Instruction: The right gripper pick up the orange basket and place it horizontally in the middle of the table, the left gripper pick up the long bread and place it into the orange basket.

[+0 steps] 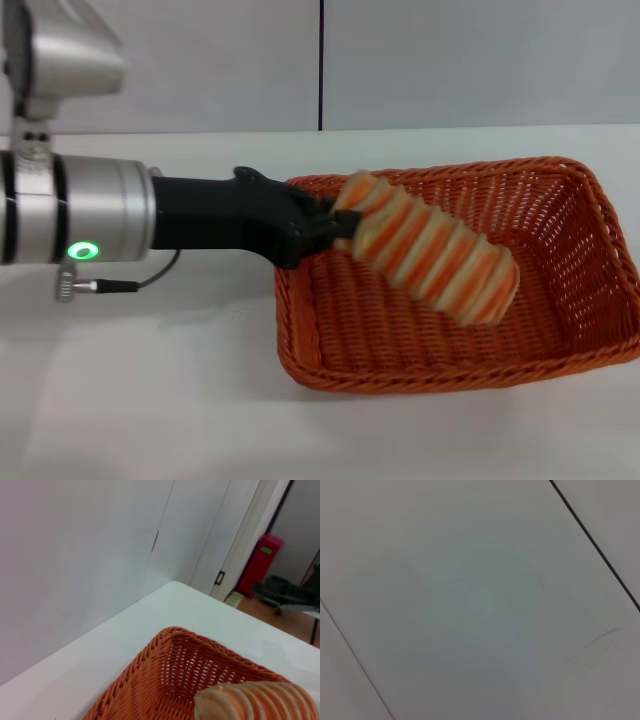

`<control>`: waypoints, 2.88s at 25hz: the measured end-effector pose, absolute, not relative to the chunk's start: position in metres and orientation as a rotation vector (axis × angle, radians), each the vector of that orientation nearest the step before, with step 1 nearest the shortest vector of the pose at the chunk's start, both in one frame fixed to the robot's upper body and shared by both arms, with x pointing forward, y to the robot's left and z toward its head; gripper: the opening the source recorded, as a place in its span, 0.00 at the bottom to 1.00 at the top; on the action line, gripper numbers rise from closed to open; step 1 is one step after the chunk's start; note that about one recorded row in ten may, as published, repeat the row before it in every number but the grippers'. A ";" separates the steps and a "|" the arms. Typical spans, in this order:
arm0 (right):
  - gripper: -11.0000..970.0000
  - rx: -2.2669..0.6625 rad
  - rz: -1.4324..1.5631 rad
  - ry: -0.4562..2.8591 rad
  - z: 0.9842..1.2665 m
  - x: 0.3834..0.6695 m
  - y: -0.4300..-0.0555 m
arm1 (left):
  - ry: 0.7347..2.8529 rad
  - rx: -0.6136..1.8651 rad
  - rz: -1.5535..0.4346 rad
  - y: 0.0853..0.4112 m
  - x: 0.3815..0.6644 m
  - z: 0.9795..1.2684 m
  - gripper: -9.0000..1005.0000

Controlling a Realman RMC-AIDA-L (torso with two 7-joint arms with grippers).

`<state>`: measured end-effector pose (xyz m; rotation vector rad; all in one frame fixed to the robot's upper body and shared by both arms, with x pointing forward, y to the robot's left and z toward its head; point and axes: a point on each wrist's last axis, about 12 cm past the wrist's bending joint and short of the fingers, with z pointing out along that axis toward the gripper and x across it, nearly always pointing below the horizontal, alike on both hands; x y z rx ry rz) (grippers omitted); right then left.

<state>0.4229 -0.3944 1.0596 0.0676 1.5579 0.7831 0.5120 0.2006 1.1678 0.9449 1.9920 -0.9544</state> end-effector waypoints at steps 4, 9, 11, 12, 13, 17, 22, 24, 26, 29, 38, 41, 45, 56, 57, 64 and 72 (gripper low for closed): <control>0.48 0.069 0.780 1.557 1.060 0.423 -0.395 | 1.986 0.933 -0.915 0.188 0.514 1.157 0.15; 0.48 0.059 0.772 1.553 1.060 0.426 -0.394 | 1.959 0.934 -0.870 0.175 0.510 1.147 0.15; 0.48 0.060 0.777 1.551 1.060 0.427 -0.393 | 1.954 0.945 -0.862 0.172 0.509 1.144 0.15; 0.48 0.060 0.778 1.550 1.060 0.428 -0.393 | 1.951 0.951 -0.856 0.172 0.509 1.142 0.15; 0.48 0.060 0.779 1.550 1.060 0.428 -0.393 | 1.945 0.962 -0.855 0.172 0.508 1.141 0.15; 0.48 0.060 0.774 1.552 1.060 0.430 -0.393 | 1.907 1.032 -0.857 0.168 0.506 1.139 0.15; 0.48 0.053 0.776 1.552 1.061 0.433 -0.392 | 1.851 1.022 -0.899 0.172 0.507 1.137 0.15; 0.48 0.051 0.775 1.552 1.061 0.434 -0.392 | 1.847 1.005 -0.907 0.174 0.508 1.136 0.15; 0.48 0.052 0.773 1.552 1.061 0.434 -0.393 | 1.845 0.963 -0.919 0.180 0.511 1.134 0.14; 0.48 0.055 0.768 1.553 1.061 0.435 -0.393 | 1.843 0.967 -0.913 0.180 0.512 1.133 0.30; 0.48 0.056 0.770 1.556 1.062 0.436 -0.393 | 1.833 0.861 -0.843 0.210 0.527 1.143 0.70; 0.48 0.060 0.766 1.556 1.061 0.435 -0.394 | 1.811 0.719 -0.819 0.251 0.537 1.154 0.78; 0.48 0.062 0.762 1.557 1.061 0.434 -0.395 | 1.732 0.640 -0.829 0.288 0.540 1.161 0.80; 0.48 -0.005 0.713 1.528 1.064 0.438 -0.392 | 1.390 0.401 -0.701 0.381 0.497 1.127 0.83; 0.48 -0.005 0.713 1.528 1.064 0.438 -0.392 | 1.390 0.401 -0.701 0.381 0.497 1.127 0.83; 0.48 -0.016 0.592 1.487 1.057 0.432 -0.393 | 1.348 0.317 -0.551 0.399 0.458 1.101 0.83; 0.48 0.146 0.291 1.370 1.042 0.405 -0.410 | 1.387 0.275 -0.456 0.391 0.430 1.066 0.83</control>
